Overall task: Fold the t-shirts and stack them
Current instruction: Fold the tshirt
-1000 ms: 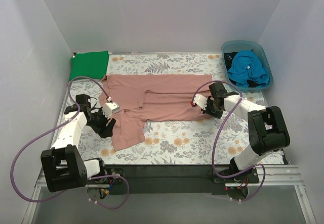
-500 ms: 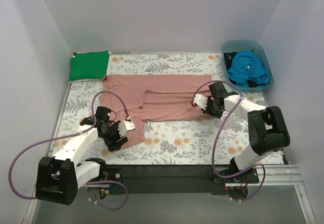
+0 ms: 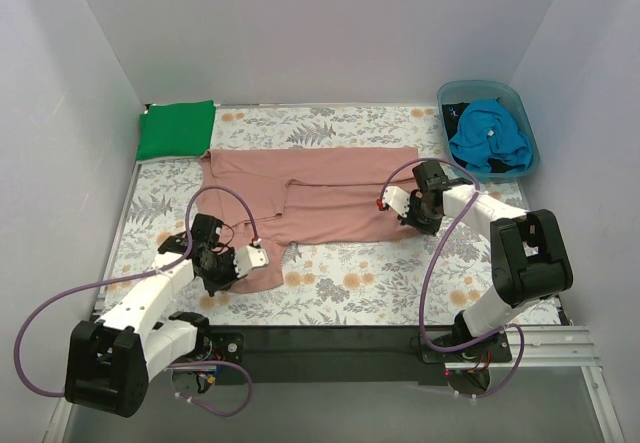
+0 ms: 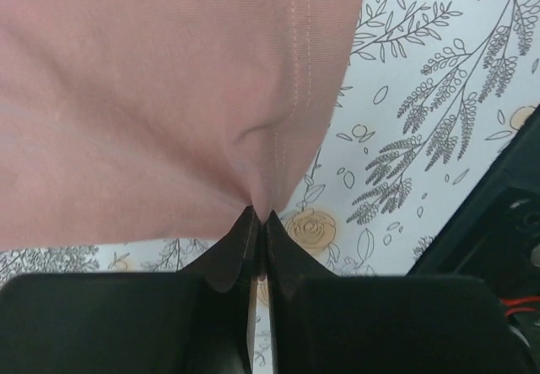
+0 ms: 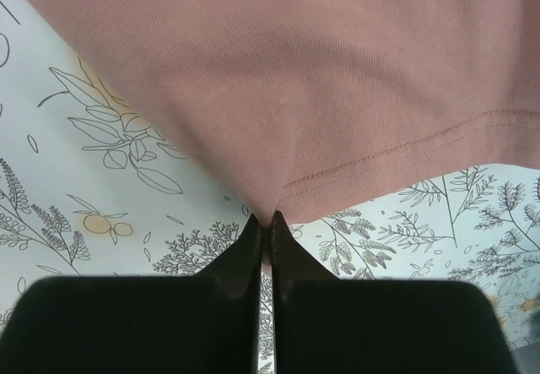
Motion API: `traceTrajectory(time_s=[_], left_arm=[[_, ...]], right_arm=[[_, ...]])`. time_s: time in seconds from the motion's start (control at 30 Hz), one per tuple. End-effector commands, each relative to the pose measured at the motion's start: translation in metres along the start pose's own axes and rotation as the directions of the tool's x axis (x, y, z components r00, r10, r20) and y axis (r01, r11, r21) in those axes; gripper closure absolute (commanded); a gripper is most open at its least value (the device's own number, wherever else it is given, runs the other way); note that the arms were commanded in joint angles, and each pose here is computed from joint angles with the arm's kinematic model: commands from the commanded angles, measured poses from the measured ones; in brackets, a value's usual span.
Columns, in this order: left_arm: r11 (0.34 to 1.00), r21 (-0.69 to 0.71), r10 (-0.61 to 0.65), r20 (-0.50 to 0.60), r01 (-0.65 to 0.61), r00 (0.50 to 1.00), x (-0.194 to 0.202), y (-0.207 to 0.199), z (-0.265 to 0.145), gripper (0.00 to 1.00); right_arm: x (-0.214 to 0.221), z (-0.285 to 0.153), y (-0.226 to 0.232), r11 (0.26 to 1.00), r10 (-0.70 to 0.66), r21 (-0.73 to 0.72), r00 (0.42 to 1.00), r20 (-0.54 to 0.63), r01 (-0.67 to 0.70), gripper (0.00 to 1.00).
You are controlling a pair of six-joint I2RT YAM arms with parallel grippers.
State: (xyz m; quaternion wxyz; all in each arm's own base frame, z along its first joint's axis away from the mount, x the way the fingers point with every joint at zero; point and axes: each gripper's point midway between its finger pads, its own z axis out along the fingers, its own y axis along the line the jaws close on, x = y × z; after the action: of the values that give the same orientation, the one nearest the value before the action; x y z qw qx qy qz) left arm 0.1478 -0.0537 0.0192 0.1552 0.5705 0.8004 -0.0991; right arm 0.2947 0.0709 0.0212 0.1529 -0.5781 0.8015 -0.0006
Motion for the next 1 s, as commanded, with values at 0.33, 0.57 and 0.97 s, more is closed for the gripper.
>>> traceTrajectory(time_s=[0.33, 0.57, 0.97], left_arm=[[0.998, -0.038, -0.049, 0.081, 0.052, 0.996, -0.05, -0.001, -0.104, 1.0], [0.994, -0.05, -0.092, 0.085, 0.096, 0.992, -0.047, -0.016, -0.125, 1.0], [0.981, -0.152, -0.091, 0.184, 0.12, 0.979, -0.097, 0.032, -0.164, 1.0]], right_arm=[[0.0, -0.056, 0.004, 0.998, -0.022, 0.059, 0.999, 0.04, 0.02, 0.99], [0.011, -0.076, 0.023, 0.996, -0.043, 0.075, 0.998, 0.047, 0.039, 0.99], [0.006, -0.091, 0.004, 0.994, -0.058, 0.097, 0.997, 0.051, 0.053, 0.99]])
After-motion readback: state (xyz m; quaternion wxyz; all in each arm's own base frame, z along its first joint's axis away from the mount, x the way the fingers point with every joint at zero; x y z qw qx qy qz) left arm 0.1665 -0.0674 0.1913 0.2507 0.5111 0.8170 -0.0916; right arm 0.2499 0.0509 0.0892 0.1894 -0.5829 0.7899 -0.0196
